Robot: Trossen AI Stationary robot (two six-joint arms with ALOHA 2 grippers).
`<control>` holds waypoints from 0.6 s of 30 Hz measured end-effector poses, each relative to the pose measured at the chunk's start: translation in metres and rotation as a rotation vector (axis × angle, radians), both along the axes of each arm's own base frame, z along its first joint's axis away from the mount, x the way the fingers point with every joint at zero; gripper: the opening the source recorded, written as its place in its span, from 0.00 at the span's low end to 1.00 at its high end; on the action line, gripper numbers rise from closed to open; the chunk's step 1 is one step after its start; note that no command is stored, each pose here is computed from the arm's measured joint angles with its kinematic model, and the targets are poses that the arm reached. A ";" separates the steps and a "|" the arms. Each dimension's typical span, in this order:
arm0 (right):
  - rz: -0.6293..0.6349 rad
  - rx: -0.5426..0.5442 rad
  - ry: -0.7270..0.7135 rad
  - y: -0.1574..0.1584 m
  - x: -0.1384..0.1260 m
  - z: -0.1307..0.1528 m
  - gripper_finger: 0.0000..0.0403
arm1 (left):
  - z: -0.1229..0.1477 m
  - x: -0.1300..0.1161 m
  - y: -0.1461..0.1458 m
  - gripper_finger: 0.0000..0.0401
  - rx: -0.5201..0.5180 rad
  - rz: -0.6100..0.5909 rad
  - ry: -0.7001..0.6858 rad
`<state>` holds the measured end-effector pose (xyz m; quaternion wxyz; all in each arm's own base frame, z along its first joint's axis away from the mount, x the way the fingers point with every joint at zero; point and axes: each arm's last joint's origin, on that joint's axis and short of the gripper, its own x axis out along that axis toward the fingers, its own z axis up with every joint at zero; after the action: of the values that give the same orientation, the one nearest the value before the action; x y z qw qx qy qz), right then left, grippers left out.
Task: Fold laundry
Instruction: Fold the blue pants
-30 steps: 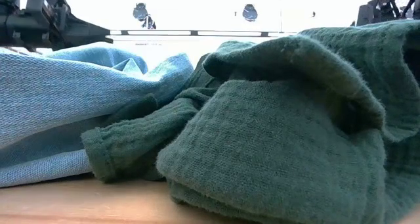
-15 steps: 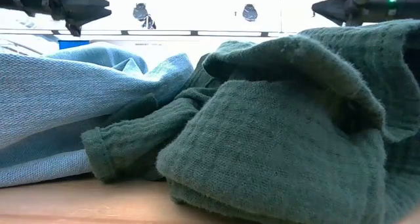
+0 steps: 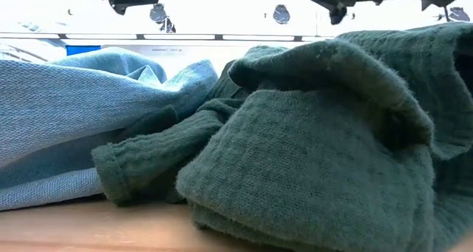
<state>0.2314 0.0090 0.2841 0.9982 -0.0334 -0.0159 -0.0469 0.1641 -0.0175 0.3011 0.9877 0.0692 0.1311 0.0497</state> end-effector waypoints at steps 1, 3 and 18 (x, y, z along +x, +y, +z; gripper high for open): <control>0.019 -0.016 0.012 0.005 0.009 0.002 0.12 | 0.003 0.004 -0.003 0.32 0.007 -0.015 0.032; 0.057 -0.049 0.034 0.016 0.027 0.004 0.15 | 0.011 0.012 -0.009 0.32 0.015 -0.043 0.075; 0.178 -0.128 0.327 0.076 0.147 -0.003 0.38 | 0.040 0.021 -0.048 0.32 0.056 -0.061 0.185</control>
<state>0.3786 0.0848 0.2811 0.9835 -0.1025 0.1409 0.0490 0.1847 -0.0651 0.3407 0.9702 0.1048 0.2179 0.0168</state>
